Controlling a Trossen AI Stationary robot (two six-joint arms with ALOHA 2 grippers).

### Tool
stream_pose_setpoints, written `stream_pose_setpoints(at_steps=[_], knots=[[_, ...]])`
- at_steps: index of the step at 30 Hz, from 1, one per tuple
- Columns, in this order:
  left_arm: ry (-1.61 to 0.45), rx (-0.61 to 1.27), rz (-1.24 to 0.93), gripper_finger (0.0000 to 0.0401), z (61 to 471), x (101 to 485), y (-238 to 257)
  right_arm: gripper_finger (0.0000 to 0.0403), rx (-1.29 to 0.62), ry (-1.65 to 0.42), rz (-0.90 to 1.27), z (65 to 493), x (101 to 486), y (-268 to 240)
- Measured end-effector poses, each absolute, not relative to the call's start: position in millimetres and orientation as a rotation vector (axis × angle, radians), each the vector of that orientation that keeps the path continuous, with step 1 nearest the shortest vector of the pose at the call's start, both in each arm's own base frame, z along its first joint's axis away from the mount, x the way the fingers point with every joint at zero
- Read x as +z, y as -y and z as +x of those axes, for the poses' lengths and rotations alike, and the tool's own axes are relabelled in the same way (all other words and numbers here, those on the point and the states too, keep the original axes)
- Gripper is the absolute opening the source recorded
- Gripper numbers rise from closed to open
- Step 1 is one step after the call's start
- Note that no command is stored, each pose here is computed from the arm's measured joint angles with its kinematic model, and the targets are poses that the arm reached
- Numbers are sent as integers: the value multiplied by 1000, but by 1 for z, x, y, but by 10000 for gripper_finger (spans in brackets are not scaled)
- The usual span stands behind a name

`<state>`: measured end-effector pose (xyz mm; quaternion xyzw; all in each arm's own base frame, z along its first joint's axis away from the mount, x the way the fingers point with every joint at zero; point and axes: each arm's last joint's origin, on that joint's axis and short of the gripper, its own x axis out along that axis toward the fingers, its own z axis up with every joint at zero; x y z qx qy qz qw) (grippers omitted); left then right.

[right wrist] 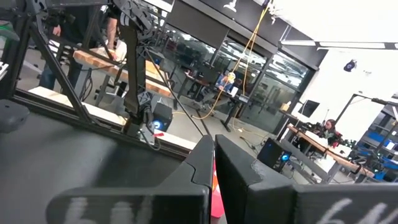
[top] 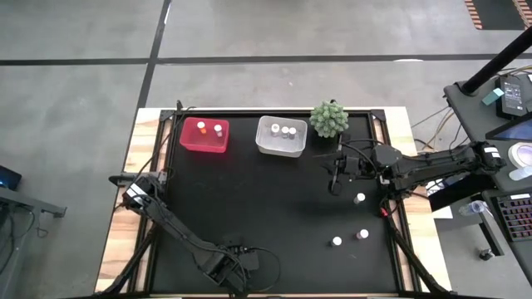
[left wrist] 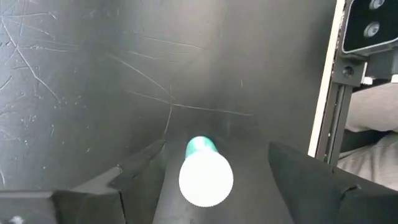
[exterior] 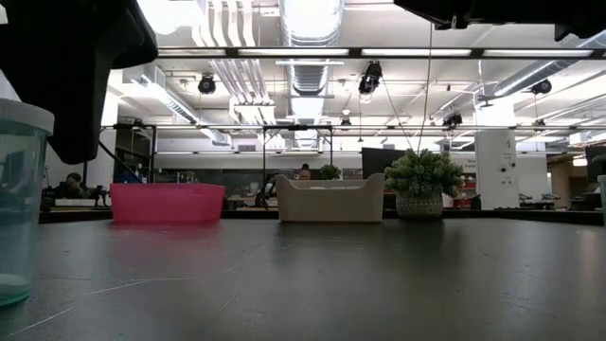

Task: Pick and place medicine bottles into bin by pill shape (circle, oval)
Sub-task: Put the blue tablet bottle into the pink bin

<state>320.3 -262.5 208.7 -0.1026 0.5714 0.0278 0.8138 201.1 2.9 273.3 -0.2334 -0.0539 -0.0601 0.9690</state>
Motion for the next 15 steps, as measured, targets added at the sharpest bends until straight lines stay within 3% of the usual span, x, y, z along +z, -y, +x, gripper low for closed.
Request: stream_pose_setpoints(at_steps=[15], knots=[[-1238, 65, -210, 166, 316, 211, 261, 9, -122, 109, -478, 201, 273, -3]])
